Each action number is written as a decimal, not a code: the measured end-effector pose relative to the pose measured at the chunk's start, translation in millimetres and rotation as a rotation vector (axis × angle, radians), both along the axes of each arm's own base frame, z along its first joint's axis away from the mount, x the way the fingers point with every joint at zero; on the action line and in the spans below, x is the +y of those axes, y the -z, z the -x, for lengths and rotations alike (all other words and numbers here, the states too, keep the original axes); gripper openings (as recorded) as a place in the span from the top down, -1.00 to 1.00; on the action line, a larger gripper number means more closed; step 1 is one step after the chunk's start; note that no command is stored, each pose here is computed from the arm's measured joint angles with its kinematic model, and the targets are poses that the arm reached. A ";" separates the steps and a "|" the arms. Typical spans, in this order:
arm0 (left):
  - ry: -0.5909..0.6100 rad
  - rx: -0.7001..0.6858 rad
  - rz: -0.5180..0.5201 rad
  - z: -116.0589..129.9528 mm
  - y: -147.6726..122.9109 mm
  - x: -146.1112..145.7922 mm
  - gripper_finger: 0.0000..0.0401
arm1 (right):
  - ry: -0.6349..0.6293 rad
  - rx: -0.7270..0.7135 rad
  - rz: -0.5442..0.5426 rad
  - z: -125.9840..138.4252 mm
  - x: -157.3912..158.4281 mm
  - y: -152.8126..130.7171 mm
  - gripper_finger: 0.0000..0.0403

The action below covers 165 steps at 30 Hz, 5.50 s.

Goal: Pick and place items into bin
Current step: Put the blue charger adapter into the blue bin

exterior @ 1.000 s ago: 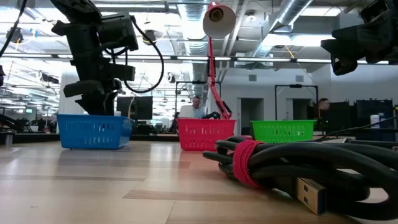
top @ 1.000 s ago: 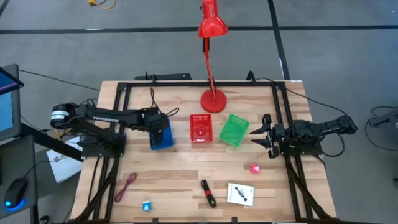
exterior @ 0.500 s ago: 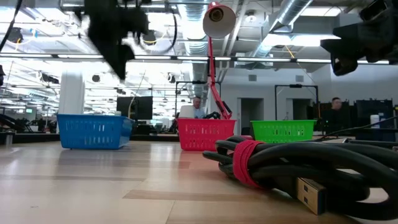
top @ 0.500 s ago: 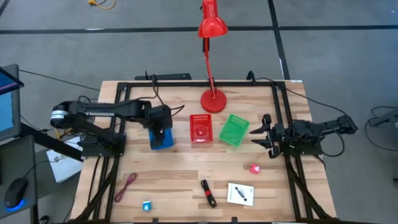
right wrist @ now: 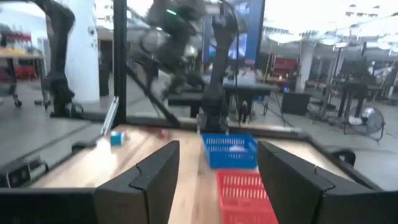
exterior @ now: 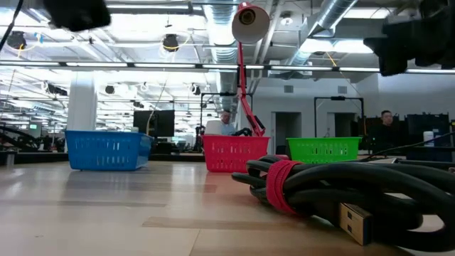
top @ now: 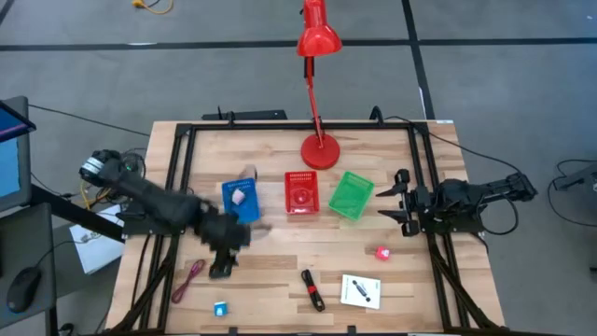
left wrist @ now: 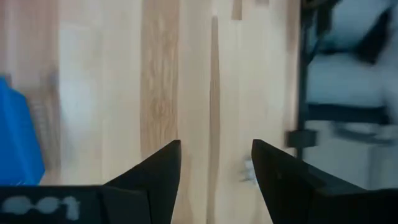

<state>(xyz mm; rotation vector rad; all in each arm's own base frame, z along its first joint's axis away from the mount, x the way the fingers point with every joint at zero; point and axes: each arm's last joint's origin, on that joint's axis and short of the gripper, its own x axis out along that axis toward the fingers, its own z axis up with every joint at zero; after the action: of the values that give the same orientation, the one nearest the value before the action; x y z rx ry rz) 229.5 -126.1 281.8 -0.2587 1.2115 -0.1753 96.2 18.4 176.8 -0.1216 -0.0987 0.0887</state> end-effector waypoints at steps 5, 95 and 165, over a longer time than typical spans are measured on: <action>0.143 0.077 -0.145 7.2 38.7 -50.1 0.05 | -0.003 0.095 0.006 -0.6 0.1 9.2 0.00; 0.986 0.026 -0.167 15.4 83.2 -169.5 0.25 | -0.002 0.023 -0.029 -0.9 0.0 1.8 0.11; 1.348 -0.067 -0.396 27.7 129.4 -149.3 0.24 | -0.002 0.038 -0.026 -1.0 0.1 3.3 0.10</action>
<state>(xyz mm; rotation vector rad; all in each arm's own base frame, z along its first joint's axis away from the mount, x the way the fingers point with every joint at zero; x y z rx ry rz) 201.8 -275.5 152.4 0.9458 1.1496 -1.0762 97.2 18.5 173.6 -0.0942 -0.0623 0.0915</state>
